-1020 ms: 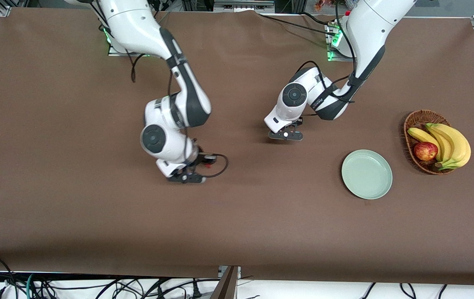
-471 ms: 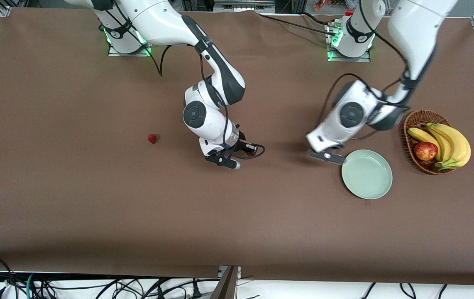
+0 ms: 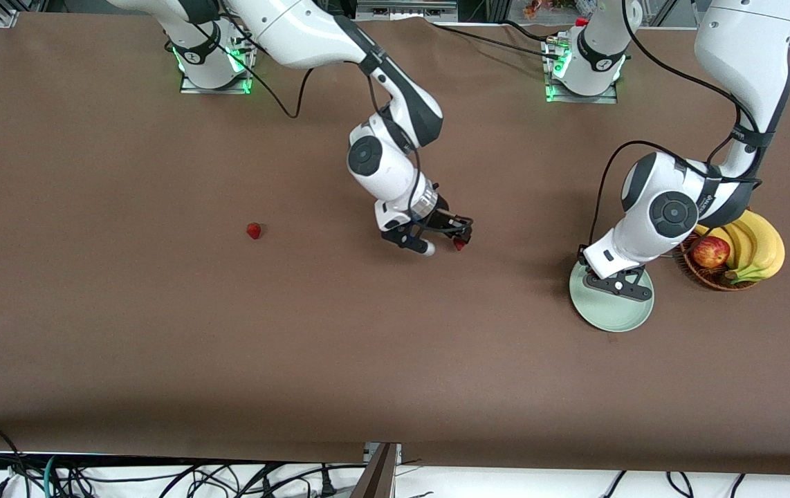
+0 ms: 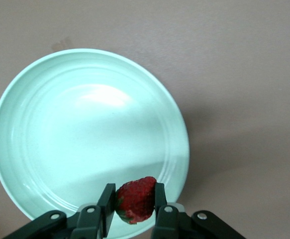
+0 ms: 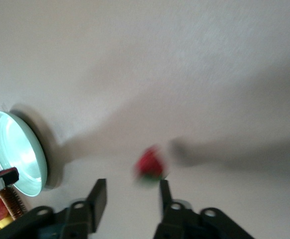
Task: Collect all strawberries into plate
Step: 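Release the strawberry onto the plate while the right gripper sets another down, then grasp the second strawberry with the left gripper while the right grasps the third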
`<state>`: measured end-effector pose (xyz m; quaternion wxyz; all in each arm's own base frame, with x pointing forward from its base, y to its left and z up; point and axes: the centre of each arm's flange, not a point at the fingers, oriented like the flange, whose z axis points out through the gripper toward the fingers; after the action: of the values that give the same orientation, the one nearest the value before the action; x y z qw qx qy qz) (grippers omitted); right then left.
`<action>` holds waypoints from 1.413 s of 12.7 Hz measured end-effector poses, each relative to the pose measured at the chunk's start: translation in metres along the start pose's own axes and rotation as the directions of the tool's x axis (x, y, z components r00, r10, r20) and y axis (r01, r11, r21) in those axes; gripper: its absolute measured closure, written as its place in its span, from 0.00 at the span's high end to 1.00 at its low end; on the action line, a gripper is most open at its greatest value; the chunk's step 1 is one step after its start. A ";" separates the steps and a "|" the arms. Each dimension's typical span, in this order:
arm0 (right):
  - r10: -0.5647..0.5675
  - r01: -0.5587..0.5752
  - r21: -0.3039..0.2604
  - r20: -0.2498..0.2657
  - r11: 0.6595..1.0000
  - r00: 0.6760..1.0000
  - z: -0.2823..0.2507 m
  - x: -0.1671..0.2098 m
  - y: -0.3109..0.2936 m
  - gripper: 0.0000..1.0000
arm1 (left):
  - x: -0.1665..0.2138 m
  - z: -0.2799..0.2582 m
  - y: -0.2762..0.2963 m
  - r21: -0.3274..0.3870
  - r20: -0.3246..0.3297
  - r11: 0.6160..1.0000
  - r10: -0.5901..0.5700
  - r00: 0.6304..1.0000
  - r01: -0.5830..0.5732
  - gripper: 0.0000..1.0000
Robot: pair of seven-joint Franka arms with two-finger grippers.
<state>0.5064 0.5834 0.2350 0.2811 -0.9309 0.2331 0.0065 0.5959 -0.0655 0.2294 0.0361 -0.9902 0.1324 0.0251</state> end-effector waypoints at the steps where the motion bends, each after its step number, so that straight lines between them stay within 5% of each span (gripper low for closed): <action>1: -0.015 0.015 -0.021 -0.006 1.000 1.000 -0.005 0.008 -0.001 0.70 | -0.001 0.003 -0.006 0.002 0.000 1.000 -0.009 1.000 0.009 0.42; 4: -0.055 0.058 -0.180 0.020 0.982 0.998 -0.063 0.068 -0.007 1.00 | 0.001 0.003 -0.009 -0.014 -0.008 0.999 -0.036 0.999 0.035 0.74; 6: -0.148 0.163 -0.269 0.075 0.949 0.986 -0.110 0.108 0.003 1.00 | 0.004 0.001 0.008 -0.078 -0.006 0.994 -0.070 0.998 0.070 0.82; 9: -0.267 0.338 -0.404 0.221 0.850 0.938 -0.168 0.173 0.051 1.00 | 0.005 -0.007 0.073 -0.146 0.038 0.983 -0.105 0.994 0.109 0.87; 11: -0.313 0.428 -0.428 0.315 0.796 0.896 -0.199 0.213 0.102 1.00 | -0.002 -0.010 0.143 -0.157 0.072 0.975 -0.149 0.986 0.159 0.99; 14: -0.300 0.469 -0.420 0.408 0.777 0.862 -0.228 0.238 0.185 1.00 | -0.032 -0.004 0.221 -0.159 0.137 0.970 -0.165 0.977 0.186 1.00; 18: -0.295 0.483 -0.444 0.428 0.754 0.854 -0.223 0.230 0.249 1.00 | -0.073 0.017 0.262 -0.120 0.225 0.953 -0.246 0.943 0.277 1.00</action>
<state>0.5763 0.1846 0.2605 0.0392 -0.9845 -0.0310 0.1683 0.4562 -0.2971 0.2000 -0.0219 -0.9908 -0.0074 0.1333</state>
